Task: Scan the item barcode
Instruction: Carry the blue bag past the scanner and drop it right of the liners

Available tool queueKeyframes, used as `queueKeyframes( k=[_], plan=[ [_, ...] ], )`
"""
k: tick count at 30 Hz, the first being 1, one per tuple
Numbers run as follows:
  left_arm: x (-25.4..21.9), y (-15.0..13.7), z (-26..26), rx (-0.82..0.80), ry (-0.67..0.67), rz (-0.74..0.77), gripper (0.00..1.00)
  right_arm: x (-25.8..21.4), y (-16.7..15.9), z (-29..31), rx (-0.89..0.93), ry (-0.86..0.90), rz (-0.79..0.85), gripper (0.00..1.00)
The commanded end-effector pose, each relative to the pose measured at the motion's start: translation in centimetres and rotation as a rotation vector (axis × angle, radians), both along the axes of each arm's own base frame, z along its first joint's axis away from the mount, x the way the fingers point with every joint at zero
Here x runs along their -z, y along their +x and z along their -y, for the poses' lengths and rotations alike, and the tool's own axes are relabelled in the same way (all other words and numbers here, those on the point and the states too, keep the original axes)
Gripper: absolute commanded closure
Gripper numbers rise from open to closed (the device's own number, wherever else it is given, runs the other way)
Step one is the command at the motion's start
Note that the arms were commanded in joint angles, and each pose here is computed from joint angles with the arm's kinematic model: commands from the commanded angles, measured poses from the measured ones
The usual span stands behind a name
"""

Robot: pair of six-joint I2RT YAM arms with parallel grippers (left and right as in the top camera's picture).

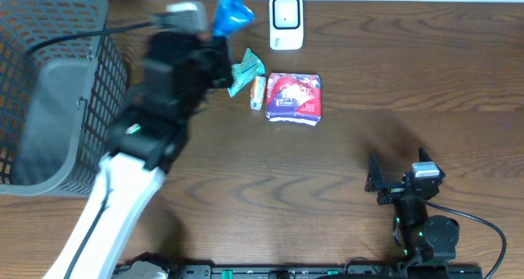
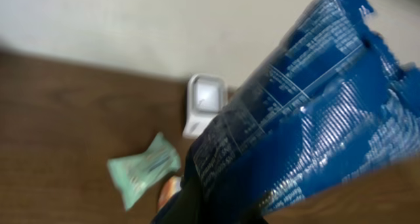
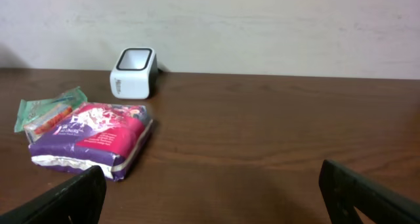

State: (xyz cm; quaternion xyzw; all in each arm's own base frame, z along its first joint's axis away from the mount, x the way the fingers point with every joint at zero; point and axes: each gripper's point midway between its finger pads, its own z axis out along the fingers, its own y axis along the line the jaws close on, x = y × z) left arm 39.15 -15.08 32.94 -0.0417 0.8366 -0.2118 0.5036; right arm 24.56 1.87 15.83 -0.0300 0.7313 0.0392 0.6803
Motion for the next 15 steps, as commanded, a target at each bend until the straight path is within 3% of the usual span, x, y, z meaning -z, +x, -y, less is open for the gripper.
queueKeyframes(
  k=[1,5,8,15],
  plan=[
    [5.3,2.6,3.6,-0.036,0.100,-0.073,0.93,0.1,0.0,0.1,0.005,0.010,-0.001,0.01],
    [10.0,3.8,8.9,0.035,0.122,-0.107,0.93,0.1,0.0,0.1,0.005,0.010,-0.001,0.01],
    [13.0,4.6,11.5,0.013,0.039,-0.154,0.93,0.1,0.0,0.1,0.005,0.010,-0.001,0.01],
    [13.6,4.5,15.3,0.014,-0.092,-0.149,0.93,0.1,0.0,0.1,0.005,0.010,-0.001,0.01]
  ],
)
